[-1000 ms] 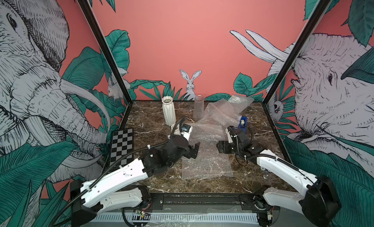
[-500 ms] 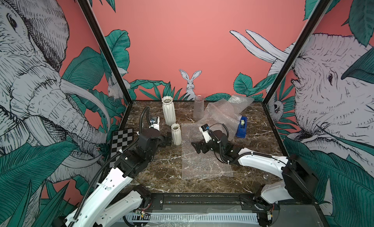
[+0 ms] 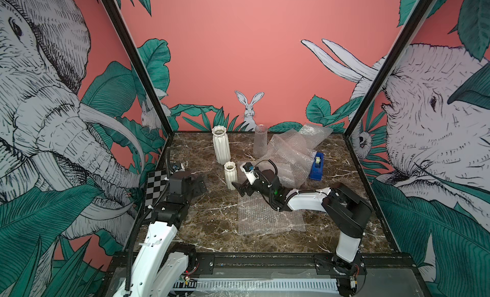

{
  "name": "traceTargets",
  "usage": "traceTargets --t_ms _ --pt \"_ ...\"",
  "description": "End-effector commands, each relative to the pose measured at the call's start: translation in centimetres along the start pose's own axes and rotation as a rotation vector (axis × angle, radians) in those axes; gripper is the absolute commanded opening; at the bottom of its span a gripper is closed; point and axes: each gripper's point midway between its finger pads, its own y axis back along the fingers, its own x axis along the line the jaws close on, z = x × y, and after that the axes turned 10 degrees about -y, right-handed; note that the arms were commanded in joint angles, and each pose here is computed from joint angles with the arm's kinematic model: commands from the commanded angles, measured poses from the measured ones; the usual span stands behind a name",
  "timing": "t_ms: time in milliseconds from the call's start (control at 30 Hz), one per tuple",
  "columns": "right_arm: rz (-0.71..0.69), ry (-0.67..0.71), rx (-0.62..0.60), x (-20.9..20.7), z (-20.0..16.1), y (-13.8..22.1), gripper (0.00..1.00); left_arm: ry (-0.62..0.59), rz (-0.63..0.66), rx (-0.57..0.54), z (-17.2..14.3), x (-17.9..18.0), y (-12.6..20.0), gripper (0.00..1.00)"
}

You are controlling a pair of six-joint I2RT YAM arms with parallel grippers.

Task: Wrap vases in bubble wrap
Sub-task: Pick up the vase from the center of the board.

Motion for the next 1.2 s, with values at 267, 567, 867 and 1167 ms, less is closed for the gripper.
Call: traceTargets --t_ms 267,567,867,1167 --pt "0.055 0.048 -0.142 0.9 2.3 -3.2 0.99 0.089 -0.127 0.044 -2.0 -1.7 -2.6 1.00" --pt "0.058 0.035 -0.172 0.7 1.7 -4.8 0.92 0.091 -0.146 0.055 -2.6 -1.9 -3.0 1.00" --pt "0.087 0.011 -0.179 1.0 1.4 -5.5 0.71 0.107 -0.172 0.033 -2.1 -2.3 -2.4 0.99" --pt "0.073 -0.004 -0.203 1.0 3.3 -4.6 0.50 0.098 -0.202 0.076 -3.1 -2.9 -3.2 0.99"
